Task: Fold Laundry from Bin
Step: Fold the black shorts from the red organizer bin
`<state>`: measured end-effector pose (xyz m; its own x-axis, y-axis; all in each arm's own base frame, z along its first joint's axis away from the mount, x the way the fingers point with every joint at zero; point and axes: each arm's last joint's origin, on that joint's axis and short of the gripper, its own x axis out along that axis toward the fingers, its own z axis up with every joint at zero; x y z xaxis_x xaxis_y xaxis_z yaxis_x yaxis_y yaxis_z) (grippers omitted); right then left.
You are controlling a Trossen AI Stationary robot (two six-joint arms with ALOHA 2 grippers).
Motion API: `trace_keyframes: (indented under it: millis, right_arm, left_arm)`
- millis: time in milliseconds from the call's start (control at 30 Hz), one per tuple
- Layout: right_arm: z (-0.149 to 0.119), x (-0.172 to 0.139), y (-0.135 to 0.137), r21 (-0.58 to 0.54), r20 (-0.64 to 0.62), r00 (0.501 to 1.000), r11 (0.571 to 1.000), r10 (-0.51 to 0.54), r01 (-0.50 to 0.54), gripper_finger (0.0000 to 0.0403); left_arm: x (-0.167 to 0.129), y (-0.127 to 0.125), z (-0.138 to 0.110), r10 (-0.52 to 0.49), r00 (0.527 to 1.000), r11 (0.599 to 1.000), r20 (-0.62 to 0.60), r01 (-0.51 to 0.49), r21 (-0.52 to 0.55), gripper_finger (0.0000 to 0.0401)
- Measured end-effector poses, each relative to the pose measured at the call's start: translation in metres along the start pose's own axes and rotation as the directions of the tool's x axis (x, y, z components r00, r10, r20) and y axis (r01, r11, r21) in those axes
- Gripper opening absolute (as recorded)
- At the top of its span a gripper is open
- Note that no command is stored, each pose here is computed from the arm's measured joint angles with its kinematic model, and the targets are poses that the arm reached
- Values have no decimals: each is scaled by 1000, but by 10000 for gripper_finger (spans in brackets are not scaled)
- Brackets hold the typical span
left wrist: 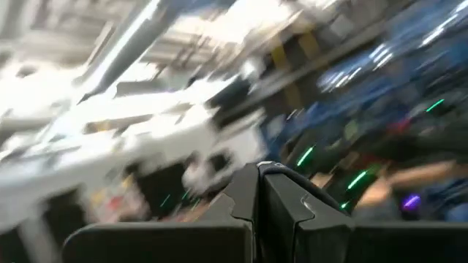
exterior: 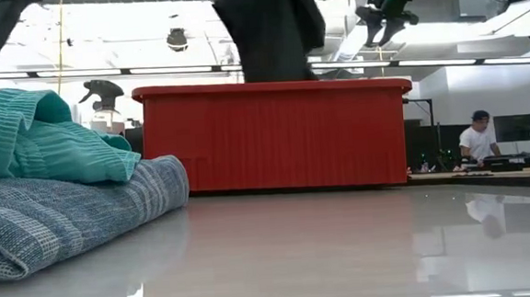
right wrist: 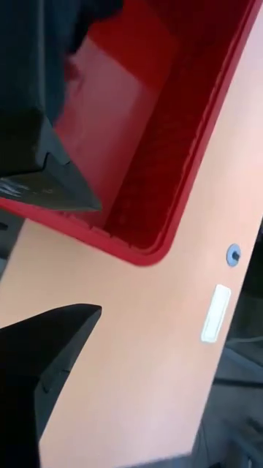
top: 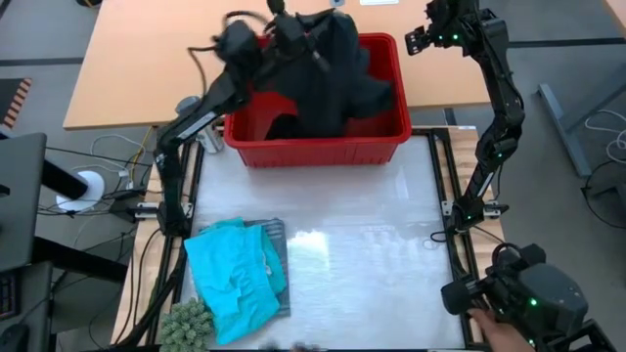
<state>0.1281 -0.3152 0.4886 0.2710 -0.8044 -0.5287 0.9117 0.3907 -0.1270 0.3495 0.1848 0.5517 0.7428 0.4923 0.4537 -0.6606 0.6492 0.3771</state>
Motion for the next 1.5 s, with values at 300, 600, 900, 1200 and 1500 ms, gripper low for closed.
trace_keyframes:
  millis: [300,600,900,1200,1500]
  right_arm:
    - [4,-29,21,7,59,994,996,91,-92,244]
    - [4,-121,45,65,239,950,973,202,-224,244]
    - [-11,-198,66,43,349,852,902,390,-430,244]
    - [-19,-220,80,-74,338,796,857,502,-510,244]
    - [-29,-213,84,-92,219,833,860,509,-502,244]
  left_arm:
    - [-60,-24,111,-347,860,893,374,425,-148,0]
    - [-104,-52,157,-590,637,600,495,757,-259,0]
    - [-135,-93,185,-696,396,384,599,910,-156,0]
    - [-138,-122,175,-667,657,602,351,753,-265,0]
    - [-90,-143,104,-464,886,830,22,443,-338,0]
